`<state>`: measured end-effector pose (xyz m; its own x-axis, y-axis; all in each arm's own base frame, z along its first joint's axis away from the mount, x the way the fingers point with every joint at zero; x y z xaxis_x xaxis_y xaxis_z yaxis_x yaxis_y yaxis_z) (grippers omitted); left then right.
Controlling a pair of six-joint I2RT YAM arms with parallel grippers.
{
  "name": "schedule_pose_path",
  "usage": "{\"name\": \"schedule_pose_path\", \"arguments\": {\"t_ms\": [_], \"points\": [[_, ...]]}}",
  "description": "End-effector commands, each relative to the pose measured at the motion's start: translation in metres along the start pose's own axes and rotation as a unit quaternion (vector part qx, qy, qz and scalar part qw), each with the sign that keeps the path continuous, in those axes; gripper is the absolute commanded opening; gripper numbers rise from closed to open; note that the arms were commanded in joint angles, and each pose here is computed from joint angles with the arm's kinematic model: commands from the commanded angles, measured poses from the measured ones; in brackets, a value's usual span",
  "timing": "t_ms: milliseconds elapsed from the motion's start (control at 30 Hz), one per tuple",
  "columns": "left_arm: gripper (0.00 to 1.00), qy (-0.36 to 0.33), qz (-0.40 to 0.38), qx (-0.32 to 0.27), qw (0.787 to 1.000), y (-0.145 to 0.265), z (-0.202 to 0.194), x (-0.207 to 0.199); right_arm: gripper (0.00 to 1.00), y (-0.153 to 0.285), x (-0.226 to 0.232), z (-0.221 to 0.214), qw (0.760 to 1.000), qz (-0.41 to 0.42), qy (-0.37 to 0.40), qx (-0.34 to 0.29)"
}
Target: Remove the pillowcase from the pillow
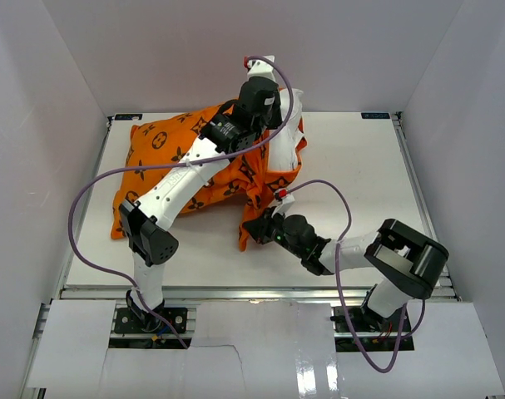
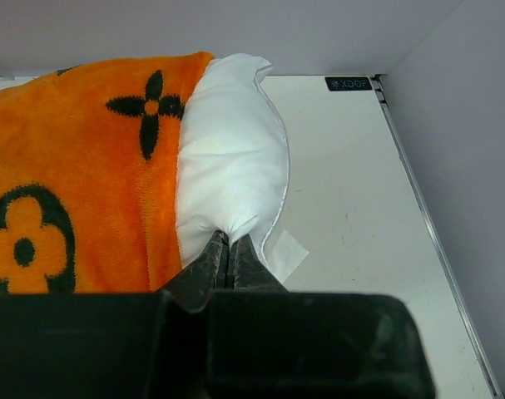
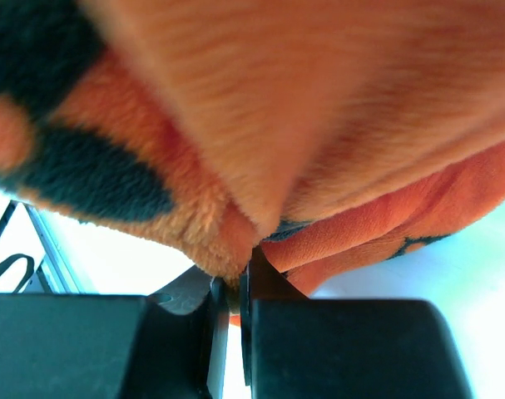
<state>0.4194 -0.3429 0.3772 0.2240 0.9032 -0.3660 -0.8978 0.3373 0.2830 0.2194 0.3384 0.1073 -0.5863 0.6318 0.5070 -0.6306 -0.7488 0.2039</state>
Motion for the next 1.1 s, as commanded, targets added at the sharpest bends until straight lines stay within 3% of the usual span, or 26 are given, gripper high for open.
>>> {"name": "schedule_pose_path", "arguments": {"t_ms": [0, 600, 1067], "points": [[0.0, 0.119, -0.091, -0.214, 0.965, 0.071, 0.151, -0.025, 0.08, 0.003, 0.006, -0.057, 0.995, -0.003, 0.015, 0.095], [0.0, 0.096, -0.045, -0.23, 0.967, 0.042, 0.152, -0.011, 0.08, -0.031, 0.043, -0.102, 0.989, 0.005, 0.059, 0.133], [0.0, 0.099, -0.051, -0.255, 0.96, 0.052, 0.169, -0.013, 0.08, -0.048, 0.071, -0.138, 0.983, 0.04, 0.067, 0.163]]}}
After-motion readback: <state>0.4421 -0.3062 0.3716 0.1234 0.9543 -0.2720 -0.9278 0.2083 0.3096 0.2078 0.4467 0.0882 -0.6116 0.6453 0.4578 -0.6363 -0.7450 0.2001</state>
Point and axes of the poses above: each gripper's point midway between its finger pads, its own y axis back along the fingers, its own x axis along the line the jaws close on, z = x × y, the point moved 2 cm from there along y, back along the fingers, and after that the axes turned 5 degrees about y, right-handed, at the moved point
